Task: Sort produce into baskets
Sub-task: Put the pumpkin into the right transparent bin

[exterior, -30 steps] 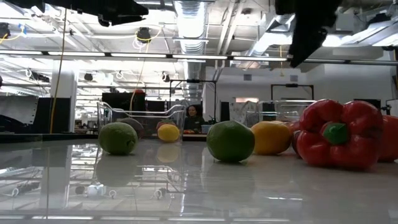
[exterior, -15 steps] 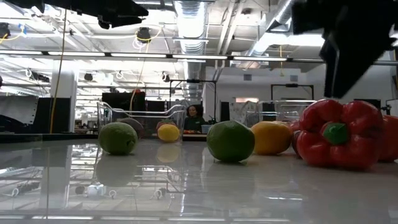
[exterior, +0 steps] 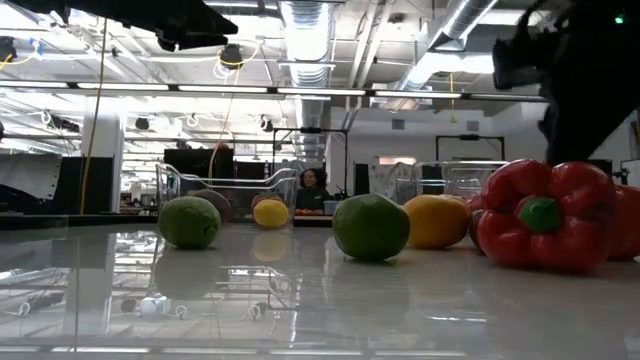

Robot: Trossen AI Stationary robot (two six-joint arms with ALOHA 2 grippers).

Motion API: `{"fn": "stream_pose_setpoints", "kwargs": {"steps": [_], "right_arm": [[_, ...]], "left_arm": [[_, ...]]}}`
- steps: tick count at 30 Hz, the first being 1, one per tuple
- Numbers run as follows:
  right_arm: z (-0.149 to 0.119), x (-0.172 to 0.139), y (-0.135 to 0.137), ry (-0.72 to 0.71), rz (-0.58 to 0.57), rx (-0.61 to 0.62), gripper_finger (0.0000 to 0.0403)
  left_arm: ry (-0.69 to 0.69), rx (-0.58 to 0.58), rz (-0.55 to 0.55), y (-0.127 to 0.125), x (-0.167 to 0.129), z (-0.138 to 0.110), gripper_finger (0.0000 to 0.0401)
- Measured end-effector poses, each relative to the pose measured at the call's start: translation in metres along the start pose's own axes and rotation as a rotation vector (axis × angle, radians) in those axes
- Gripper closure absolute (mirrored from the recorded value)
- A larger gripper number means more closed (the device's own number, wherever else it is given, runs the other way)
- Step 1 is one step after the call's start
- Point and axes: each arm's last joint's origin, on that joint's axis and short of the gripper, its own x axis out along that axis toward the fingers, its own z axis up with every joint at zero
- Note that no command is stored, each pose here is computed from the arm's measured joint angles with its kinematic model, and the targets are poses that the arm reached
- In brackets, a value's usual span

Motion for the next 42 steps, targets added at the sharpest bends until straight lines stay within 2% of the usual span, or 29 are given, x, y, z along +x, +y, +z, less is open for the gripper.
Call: {"fn": "stream_pose_setpoints", "kwargs": {"steps": [9, 17, 20, 26, 31, 36, 39, 42], "right_arm": [[-0.02, 0.023, -0.003, 0.05, -0.083, -0.048, 0.001], [-0.016, 0.016, -0.005, 0.082, -0.094, -0.063, 0.0059], [-0.002, -0.003, -0.004, 0.057, -0.096, -0.08, 0.0063], [0.032, -0.042, -0.014, -0.126, -0.168, -0.112, 0.0058], [0.058, -0.059, -0.045, -0.26, -0.3, -0.087, 0.0057], [0.079, -0.066, -0.08, -0.29, -0.398, -0.06, 0.0051], [0.091, -0.066, -0.098, -0.295, -0.428, -0.03, 0.0042], [0.102, -0.064, -0.113, -0.271, -0.41, -0.036, 0.0025]], "left_arm": [[0.0, 0.005, 0.0, 0.0, 0.0, 0.0, 0.007], [-0.001, 0.005, 0.0, 0.0, 0.0, 0.0, 0.007], [-0.003, 0.003, 0.001, 0.0, 0.0, 0.0, 0.007], [-0.005, 0.0, 0.001, 0.0, 0.0, 0.001, 0.007], [-0.015, -0.015, -0.001, 0.0, 0.0, 0.001, 0.007], [-0.02, -0.024, -0.025, -0.001, 0.0, 0.002, 0.007], [-0.02, -0.031, -0.025, -0.001, 0.0, 0.002, 0.007], [-0.016, -0.039, -0.026, -0.001, 0.0, 0.001, 0.007]]}}
